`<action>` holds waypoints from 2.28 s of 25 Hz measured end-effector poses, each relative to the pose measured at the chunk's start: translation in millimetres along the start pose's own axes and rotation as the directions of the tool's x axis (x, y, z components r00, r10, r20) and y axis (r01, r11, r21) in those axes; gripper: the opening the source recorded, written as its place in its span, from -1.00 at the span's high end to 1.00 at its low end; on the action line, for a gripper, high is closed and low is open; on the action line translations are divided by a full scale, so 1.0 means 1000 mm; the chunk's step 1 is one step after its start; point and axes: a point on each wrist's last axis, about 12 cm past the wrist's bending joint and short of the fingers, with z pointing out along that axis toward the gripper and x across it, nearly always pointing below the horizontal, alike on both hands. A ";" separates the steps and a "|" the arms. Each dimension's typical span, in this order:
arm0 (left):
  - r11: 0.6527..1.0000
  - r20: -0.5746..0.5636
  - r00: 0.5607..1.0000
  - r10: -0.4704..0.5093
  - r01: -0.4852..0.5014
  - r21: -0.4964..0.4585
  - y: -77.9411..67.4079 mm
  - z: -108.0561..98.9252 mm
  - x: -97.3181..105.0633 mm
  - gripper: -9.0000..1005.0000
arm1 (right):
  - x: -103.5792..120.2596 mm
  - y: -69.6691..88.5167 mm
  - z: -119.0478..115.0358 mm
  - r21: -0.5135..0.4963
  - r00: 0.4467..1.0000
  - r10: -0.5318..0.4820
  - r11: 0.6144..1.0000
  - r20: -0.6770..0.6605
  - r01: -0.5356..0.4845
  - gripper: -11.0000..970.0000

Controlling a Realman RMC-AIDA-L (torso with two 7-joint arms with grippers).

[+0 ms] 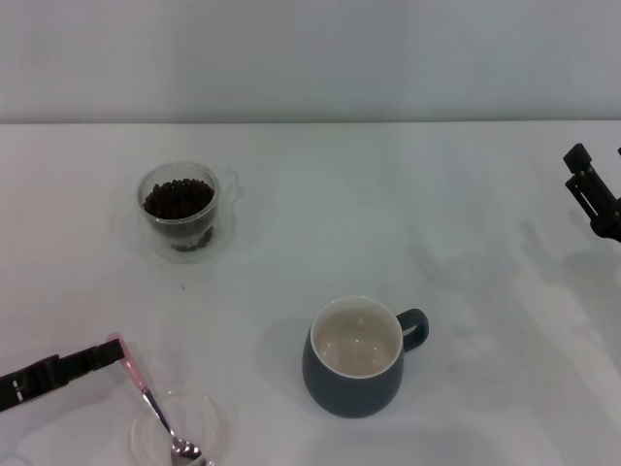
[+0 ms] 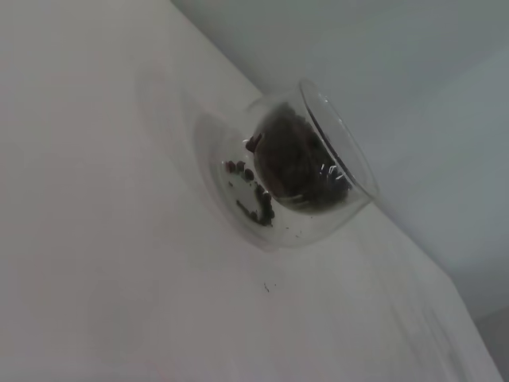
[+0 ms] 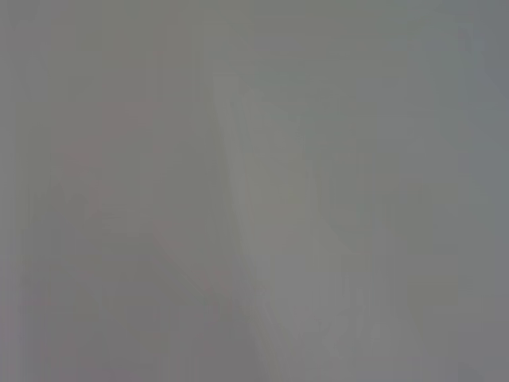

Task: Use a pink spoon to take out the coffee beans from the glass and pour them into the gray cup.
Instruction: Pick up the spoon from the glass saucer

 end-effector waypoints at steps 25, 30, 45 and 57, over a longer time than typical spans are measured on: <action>1.000 -0.018 1.000 0.009 -0.009 -0.002 -0.004 0.014 -0.004 0.01 | -0.002 0.000 0.005 0.001 1.000 -0.002 1.000 0.013 0.002 -0.68; 1.000 -0.017 1.000 -0.009 0.009 -0.004 -0.003 0.014 -0.002 0.11 | -0.002 0.000 0.006 0.000 1.000 -0.002 1.000 0.013 0.002 -0.68; 1.000 0.005 1.000 -0.024 0.024 0.002 -0.003 0.011 -0.002 0.73 | -0.002 0.000 0.005 0.001 1.000 -0.001 1.000 0.013 0.001 -0.68; 1.000 0.038 0.999 -0.007 0.006 0.022 -0.006 0.009 -0.010 0.73 | -0.002 0.000 0.005 0.001 1.000 0.001 1.000 0.013 -0.001 -0.68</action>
